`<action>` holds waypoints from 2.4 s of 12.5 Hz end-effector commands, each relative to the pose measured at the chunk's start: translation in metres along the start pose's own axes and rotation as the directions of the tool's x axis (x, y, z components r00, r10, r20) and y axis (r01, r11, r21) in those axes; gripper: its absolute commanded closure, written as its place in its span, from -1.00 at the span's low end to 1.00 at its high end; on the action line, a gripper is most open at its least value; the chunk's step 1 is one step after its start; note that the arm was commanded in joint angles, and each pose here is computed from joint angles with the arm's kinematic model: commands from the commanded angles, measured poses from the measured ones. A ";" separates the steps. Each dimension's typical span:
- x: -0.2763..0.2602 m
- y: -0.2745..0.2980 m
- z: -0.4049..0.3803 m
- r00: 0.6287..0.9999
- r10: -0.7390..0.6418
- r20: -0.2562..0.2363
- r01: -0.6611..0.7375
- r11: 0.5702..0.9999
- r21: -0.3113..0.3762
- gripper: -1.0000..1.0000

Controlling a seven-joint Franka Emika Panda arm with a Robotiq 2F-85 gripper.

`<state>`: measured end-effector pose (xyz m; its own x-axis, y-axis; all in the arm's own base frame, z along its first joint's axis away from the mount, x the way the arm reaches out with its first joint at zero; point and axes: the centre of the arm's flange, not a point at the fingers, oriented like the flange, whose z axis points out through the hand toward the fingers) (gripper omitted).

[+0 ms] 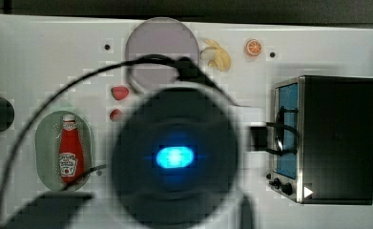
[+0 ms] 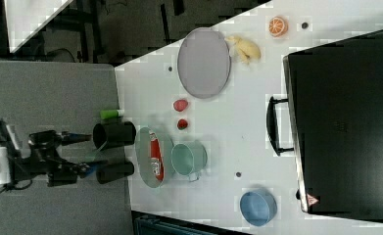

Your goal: Pick ketchup from strainer and place it on the table

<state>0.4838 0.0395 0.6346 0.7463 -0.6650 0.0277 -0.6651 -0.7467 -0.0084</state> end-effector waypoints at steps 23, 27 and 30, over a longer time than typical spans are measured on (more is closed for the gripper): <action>-0.311 -0.189 0.371 0.799 -0.593 0.096 0.575 0.802 0.163 -1.00; -0.310 -0.189 0.411 0.795 -0.596 0.110 0.577 0.800 0.161 -1.00; -0.308 -0.194 0.434 0.788 -0.607 0.107 0.589 0.793 0.158 -1.00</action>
<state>0.3868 0.3734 0.1834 0.9942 -0.0127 -0.1064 -0.0271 -0.9904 -0.1354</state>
